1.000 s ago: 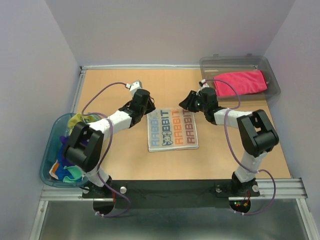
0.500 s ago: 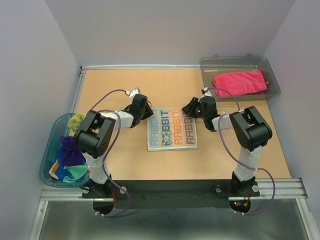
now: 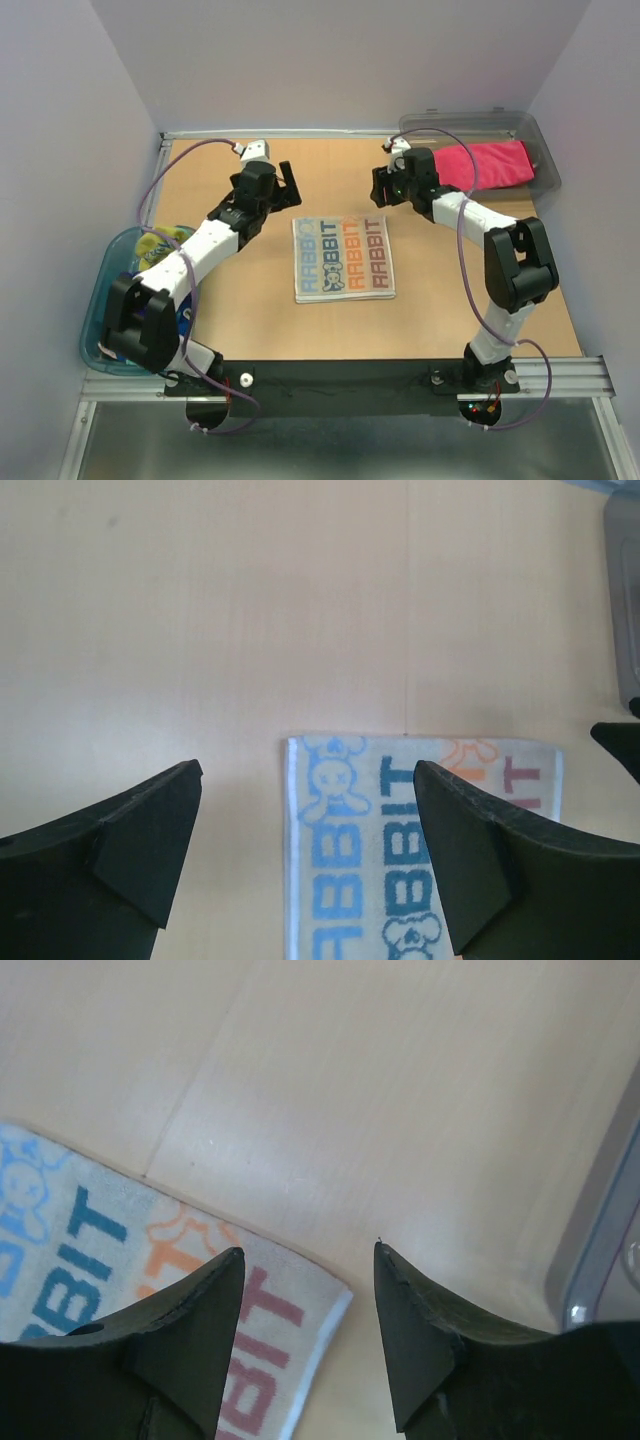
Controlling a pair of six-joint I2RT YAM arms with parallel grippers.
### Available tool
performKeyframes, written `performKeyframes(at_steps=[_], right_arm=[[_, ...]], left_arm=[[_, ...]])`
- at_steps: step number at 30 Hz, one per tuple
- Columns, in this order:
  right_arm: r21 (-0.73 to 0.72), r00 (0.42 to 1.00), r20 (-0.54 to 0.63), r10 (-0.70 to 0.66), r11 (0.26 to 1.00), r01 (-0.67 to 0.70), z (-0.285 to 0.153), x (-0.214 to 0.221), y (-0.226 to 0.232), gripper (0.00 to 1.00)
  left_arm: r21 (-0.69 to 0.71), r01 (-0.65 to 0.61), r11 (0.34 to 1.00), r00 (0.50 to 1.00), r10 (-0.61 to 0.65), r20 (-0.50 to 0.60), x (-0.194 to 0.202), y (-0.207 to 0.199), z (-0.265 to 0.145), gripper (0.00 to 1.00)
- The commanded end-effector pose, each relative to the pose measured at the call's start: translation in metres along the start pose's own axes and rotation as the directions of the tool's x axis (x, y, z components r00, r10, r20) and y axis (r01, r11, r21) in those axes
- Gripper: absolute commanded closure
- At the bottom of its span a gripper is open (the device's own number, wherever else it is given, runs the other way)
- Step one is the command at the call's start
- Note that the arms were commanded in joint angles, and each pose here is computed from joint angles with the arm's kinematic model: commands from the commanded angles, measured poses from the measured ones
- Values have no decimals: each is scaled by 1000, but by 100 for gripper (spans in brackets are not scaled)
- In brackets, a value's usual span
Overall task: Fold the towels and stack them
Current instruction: Fold the towel
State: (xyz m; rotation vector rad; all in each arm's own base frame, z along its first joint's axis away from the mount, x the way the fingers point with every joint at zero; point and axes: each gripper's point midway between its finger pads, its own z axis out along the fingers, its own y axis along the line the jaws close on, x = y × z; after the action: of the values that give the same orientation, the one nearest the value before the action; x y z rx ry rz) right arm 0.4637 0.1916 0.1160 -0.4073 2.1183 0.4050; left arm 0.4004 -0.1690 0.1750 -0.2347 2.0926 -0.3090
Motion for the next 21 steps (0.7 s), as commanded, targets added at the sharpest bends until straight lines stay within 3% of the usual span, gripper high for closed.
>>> performKeyframes(at_steps=[1, 5, 9, 21], right_arm=[[-70, 965, -161, -208, 977, 199, -6, 18, -13, 41], [-150, 947, -191, -257, 961, 230, 2, 15, -10, 44], [-169, 933, -238, -271, 957, 235, 12, 26, -13, 48], [-223, 906, -328, -268, 954, 202, 28, 62, -13, 53]], left_arm=[[-91, -224, 970, 973, 229, 42, -27, 28, -36, 1], [-110, -330, 937, 941, 336, 43, -19, 45, -47, 1], [-76, -331, 941, 936, 337, 99, -20, 43, -55, 1], [-24, -363, 932, 927, 364, 90, -10, 38, -51, 1]])
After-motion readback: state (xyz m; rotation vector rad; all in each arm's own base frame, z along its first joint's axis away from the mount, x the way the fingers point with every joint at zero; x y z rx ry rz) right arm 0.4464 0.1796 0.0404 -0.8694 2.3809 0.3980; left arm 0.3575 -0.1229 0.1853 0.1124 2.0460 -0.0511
